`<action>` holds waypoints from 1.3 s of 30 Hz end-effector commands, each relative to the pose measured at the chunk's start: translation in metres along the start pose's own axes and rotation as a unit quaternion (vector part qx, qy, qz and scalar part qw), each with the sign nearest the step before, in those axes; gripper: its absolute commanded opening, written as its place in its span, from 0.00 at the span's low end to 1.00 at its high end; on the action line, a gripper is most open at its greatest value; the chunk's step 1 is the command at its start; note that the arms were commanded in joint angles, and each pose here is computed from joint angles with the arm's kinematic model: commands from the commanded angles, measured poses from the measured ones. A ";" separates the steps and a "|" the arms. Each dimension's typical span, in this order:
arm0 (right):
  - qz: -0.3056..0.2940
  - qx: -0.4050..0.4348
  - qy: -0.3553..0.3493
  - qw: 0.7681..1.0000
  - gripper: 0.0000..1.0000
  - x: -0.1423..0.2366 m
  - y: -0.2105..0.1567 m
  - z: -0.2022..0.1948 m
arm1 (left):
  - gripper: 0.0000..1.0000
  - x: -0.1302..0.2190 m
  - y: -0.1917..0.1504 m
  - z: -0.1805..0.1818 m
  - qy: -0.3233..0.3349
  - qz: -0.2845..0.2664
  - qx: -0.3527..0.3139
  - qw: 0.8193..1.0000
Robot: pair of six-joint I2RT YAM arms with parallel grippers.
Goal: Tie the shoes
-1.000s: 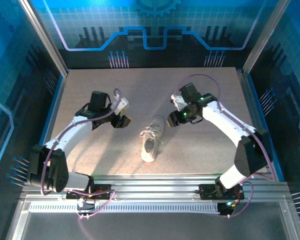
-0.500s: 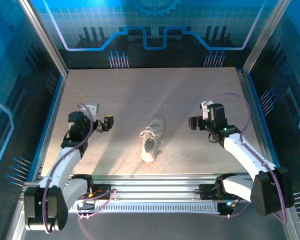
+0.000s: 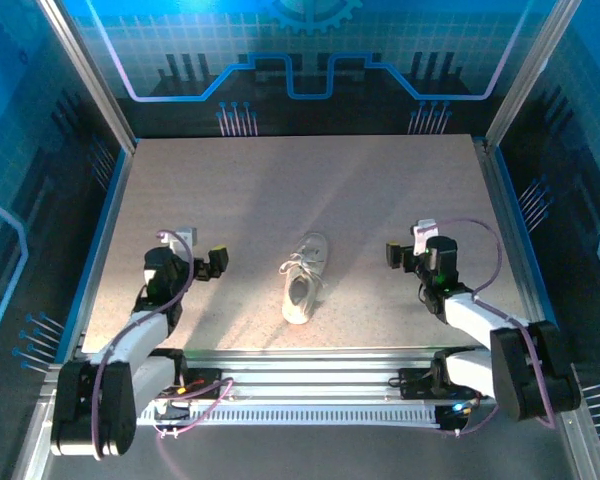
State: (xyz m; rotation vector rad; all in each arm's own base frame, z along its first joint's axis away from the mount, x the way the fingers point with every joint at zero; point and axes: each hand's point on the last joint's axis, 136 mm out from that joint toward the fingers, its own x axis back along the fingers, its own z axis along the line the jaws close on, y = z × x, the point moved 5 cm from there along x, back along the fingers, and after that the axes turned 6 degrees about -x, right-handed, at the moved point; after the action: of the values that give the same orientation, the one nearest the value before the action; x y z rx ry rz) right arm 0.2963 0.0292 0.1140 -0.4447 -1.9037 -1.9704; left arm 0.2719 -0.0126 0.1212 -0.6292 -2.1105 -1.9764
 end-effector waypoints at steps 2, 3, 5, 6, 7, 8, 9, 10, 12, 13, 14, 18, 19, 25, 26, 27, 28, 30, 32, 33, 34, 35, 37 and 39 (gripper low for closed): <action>-0.080 0.011 0.016 0.997 1.00 -0.016 0.039 -0.002 | 0.99 -0.021 0.029 -0.006 -0.051 -0.040 -0.023 0.998; -0.085 0.011 0.016 0.996 1.00 -0.020 0.042 -0.003 | 0.99 -0.028 0.031 -0.008 -0.062 -0.039 -0.023 0.997; -0.091 0.021 0.025 0.995 1.00 -0.030 0.043 -0.002 | 0.99 -0.040 0.037 -0.010 -0.071 -0.047 -0.027 0.996; -0.083 0.018 0.024 0.996 1.00 -0.036 0.040 -0.003 | 0.99 -0.046 0.041 -0.012 -0.074 -0.046 -0.035 0.996; -0.081 0.015 0.023 0.996 1.00 -0.040 0.036 -0.003 | 0.99 -0.051 0.040 -0.013 -0.075 -0.028 -0.043 0.996; -0.082 0.014 0.021 0.996 1.00 -0.044 0.031 -0.005 | 0.99 -0.056 0.040 -0.015 -0.076 -0.026 -0.058 0.995; -0.085 0.013 0.020 0.996 1.00 -0.048 0.027 -0.005 | 1.00 -0.059 0.041 -0.015 -0.070 -0.024 -0.067 0.995; -0.072 0.011 0.017 0.997 1.00 -0.048 0.025 -0.006 | 0.99 -0.062 0.040 -0.015 -0.067 -0.020 -0.071 0.995; -0.080 0.008 0.013 0.997 1.00 -0.049 0.027 -0.008 | 0.99 -0.068 0.037 -0.012 -0.058 -0.025 -0.076 0.995; -0.073 0.007 0.009 0.997 1.00 -0.048 0.026 -0.009 | 1.00 -0.070 0.038 -0.010 -0.052 -0.026 -0.071 0.996; -0.074 0.007 0.009 0.997 1.00 -0.048 0.027 -0.009 | 0.99 -0.072 0.038 -0.006 -0.044 -0.016 -0.062 0.997; -0.076 0.008 0.008 0.997 1.00 -0.048 0.027 -0.009 | 0.99 -0.077 0.037 0.005 -0.013 -0.015 -0.043 0.999; -0.076 0.008 0.009 0.997 1.00 -0.049 0.027 -0.009 | 0.99 -0.077 0.037 0.011 0.005 -0.022 -0.035 0.999; -0.075 0.012 0.010 0.997 1.00 -0.049 0.026 -0.007 | 0.99 -0.073 0.025 0.014 0.023 -0.054 -0.033 0.998; -0.075 0.014 0.014 0.997 1.00 -0.049 0.027 -0.005 | 0.99 -0.073 0.024 0.018 0.037 -0.046 -0.027 0.998; -0.074 0.014 0.013 0.997 1.00 -0.049 0.026 -0.006 | 0.99 -0.073 0.025 0.019 0.042 -0.050 -0.024 0.998; -0.074 0.013 0.013 0.997 1.00 -0.049 0.027 -0.006 | 0.99 -0.073 0.025 0.019 0.043 -0.050 -0.024 0.998; -0.075 0.015 0.013 0.997 1.00 -0.049 0.027 -0.006 | 0.99 -0.073 0.025 0.019 0.042 -0.049 -0.024 0.998; -0.075 0.015 0.013 0.997 1.00 -0.049 0.027 -0.006 | 1.00 -0.073 0.025 0.019 0.042 -0.050 -0.024 0.998; -0.075 0.014 0.013 0.997 1.00 -0.049 0.027 -0.006 | 0.99 -0.073 0.026 0.019 0.042 -0.050 -0.024 0.998; -0.074 0.015 0.013 0.997 1.00 -0.049 0.026 -0.006 | 1.00 -0.074 0.025 0.019 0.042 -0.049 -0.024 0.998; -0.075 0.014 0.014 0.997 1.00 -0.049 0.027 -0.006 | 0.99 -0.074 0.026 0.019 0.042 -0.049 -0.024 0.998; -0.075 0.014 0.014 0.997 1.00 -0.049 0.027 -0.006 | 0.99 -0.073 0.026 0.019 0.042 -0.050 -0.024 0.998; -0.075 0.015 0.014 0.997 1.00 -0.049 0.027 -0.005 | 0.99 -0.073 0.026 0.019 0.042 -0.050 -0.025 0.998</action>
State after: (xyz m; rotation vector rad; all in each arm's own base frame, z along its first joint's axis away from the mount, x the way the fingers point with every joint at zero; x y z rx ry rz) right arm 0.3453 0.0264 0.1027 -0.3213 -1.9546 -2.0032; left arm 0.3468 -0.0097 0.1046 -0.5107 -2.0518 -2.0741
